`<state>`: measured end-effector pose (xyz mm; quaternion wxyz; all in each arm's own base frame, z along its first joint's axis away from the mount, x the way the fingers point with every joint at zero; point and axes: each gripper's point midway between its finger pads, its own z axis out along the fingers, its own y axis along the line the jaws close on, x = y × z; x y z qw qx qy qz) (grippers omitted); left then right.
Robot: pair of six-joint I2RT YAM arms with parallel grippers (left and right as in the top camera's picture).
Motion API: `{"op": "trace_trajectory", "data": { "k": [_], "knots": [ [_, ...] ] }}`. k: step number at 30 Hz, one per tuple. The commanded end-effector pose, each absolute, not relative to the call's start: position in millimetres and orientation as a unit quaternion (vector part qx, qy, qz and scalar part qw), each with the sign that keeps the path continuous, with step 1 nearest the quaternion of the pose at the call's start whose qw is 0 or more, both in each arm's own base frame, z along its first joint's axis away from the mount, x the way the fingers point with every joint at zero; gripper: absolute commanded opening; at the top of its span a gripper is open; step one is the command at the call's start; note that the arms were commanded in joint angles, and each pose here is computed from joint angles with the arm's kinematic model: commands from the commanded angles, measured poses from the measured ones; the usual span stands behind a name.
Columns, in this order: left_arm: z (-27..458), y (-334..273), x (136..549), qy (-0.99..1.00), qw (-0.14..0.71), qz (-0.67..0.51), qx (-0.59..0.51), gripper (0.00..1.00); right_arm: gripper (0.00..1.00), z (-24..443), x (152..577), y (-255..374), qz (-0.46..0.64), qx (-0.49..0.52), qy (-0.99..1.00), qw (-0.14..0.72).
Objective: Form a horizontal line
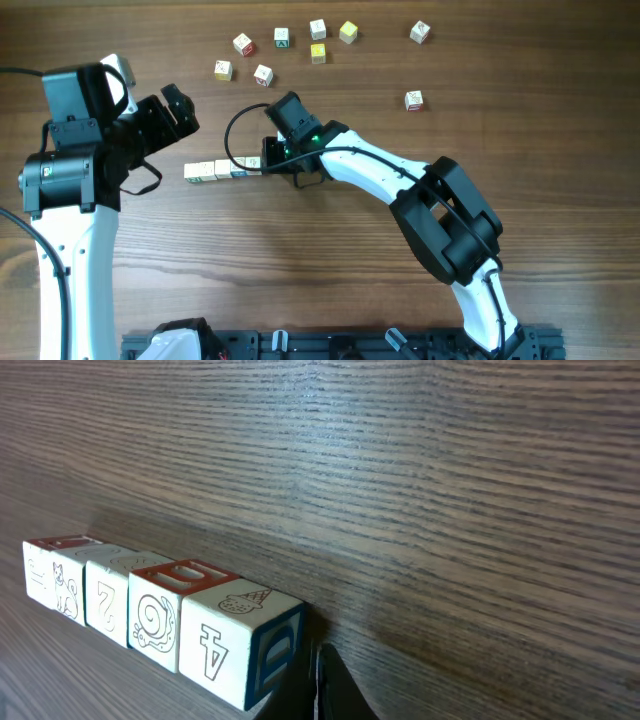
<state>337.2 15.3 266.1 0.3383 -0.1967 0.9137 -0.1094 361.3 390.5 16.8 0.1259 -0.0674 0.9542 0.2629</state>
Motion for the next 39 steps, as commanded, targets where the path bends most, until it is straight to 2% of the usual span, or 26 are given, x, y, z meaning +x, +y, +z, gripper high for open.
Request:
{"op": "trace_trajectory", "data": {
  "k": [1,39],
  "knots": [
    [265,18,336,0.913,0.338,-0.106,-0.204,1.0,0.04,-3,361,383,0.245,-0.056,0.961,0.115],
    [265,18,336,0.913,0.338,-0.106,-0.204,1.0,0.04,4,348,400,0.293,-0.076,0.949,0.087]
  ]
}}
